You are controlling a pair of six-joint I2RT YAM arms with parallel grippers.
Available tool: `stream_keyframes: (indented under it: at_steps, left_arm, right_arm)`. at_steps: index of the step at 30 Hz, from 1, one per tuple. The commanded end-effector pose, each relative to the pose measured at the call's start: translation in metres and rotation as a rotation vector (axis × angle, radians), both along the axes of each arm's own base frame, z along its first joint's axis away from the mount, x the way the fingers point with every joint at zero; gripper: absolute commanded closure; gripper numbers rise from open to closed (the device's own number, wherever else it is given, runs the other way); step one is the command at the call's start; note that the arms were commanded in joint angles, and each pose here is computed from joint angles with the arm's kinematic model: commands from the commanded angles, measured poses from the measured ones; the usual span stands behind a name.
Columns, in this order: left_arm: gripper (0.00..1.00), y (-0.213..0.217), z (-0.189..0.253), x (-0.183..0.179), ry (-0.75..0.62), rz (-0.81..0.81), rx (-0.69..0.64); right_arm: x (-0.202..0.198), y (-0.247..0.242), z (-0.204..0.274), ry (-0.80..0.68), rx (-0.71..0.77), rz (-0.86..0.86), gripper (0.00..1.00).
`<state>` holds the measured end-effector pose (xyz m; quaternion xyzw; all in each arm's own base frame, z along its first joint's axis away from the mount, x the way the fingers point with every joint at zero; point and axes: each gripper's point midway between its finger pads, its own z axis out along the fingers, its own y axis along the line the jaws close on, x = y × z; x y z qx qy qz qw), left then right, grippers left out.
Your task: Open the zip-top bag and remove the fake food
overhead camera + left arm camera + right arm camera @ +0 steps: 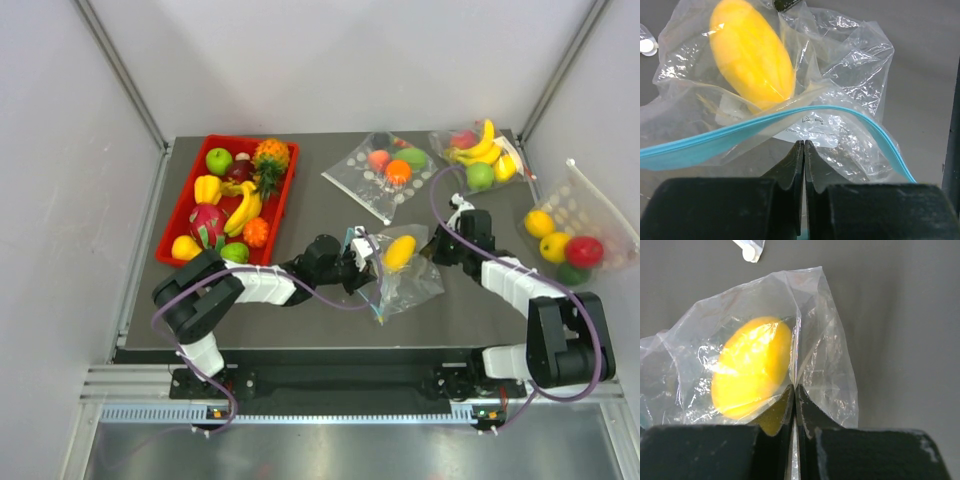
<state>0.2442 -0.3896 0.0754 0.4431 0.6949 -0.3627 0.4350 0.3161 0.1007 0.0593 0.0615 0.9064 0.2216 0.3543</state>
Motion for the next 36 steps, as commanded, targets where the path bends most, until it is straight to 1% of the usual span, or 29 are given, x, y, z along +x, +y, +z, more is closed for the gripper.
stream_keyframes:
  at_steps: [1,2,3,4,6,7,9,10,12,15,19,24,27,29,30,32,33,35,36]
  left_arm:
    - [0.93,-0.009,0.022,-0.002,-0.043,-0.014,-0.077]
    - [0.9,-0.011,0.018,0.0,-0.042,-0.008,-0.072]
    - [0.83,-0.012,0.018,0.002,-0.019,0.014,-0.084]
    - [0.82,-0.013,0.017,0.004,-0.022,0.023,-0.091]
    - [0.81,-0.015,0.017,0.01,-0.033,0.046,-0.108]
    - [0.78,-0.015,0.012,0.013,-0.034,0.062,-0.104]
    - [0.76,-0.015,0.01,0.017,-0.042,0.074,-0.098]
    - [0.76,-0.015,0.006,0.018,-0.041,0.078,-0.092]
    - [0.75,-0.015,0.007,0.018,-0.047,0.078,-0.094]
    - [0.75,-0.015,0.005,0.019,-0.05,0.083,-0.096]
    - [0.75,-0.016,0.003,0.019,-0.049,0.078,-0.096]
    - [0.72,-0.017,0.001,0.02,-0.051,0.082,-0.105]
    - [0.69,-0.018,0.002,0.02,-0.053,0.082,-0.115]
    - [0.67,-0.019,0.002,0.021,-0.054,0.081,-0.118]
    - [0.65,-0.02,0.002,0.021,-0.056,0.079,-0.121]
    - [0.62,-0.021,0.002,0.022,-0.057,0.077,-0.122]
    - [0.62,-0.022,0.001,0.022,-0.056,0.076,-0.121]
    - [0.59,-0.022,0.001,0.023,-0.061,0.08,-0.122]
    - [0.59,-0.023,0.0,0.024,-0.06,0.08,-0.121]
  right_arm:
    - [0.002,0.0,0.015,-0.065,0.01,0.021,0.98]
    - [0.001,0.001,0.019,-0.073,0.018,0.027,0.91]
    - [0.0,0.004,0.023,-0.081,0.025,0.045,0.82]
    - [0.001,0.004,0.026,-0.093,0.026,0.05,0.56]
    - [-0.004,0.003,0.032,-0.099,0.021,0.053,0.38]
    - [-0.004,0.003,0.037,-0.11,0.016,0.056,0.24]
    - [0.0,0.002,0.056,-0.161,0.011,0.056,0.16]
    - [0.001,0.002,0.061,-0.172,0.011,0.054,0.07]
    - [0.009,0.003,0.078,-0.208,0.018,0.053,0.05]
    - [0.021,0.005,0.079,-0.198,0.027,0.046,0.03]
    - [0.038,0.014,0.061,-0.165,0.066,0.06,0.03]
    - [0.047,0.028,0.042,-0.121,0.085,0.073,0.03]
    - [0.045,0.038,0.024,-0.083,0.075,0.086,0.08]
    - [0.043,0.041,0.015,-0.067,0.08,0.092,0.28]
    - [0.042,0.042,0.01,-0.058,0.084,0.089,0.46]
    - [0.039,0.043,0.001,-0.037,0.08,0.092,0.57]
    - [0.038,0.042,-0.001,-0.031,0.076,0.088,0.67]
    - [0.037,0.041,-0.006,-0.023,0.07,0.086,0.78]
    - [0.036,0.04,-0.008,-0.015,0.063,0.084,0.89]
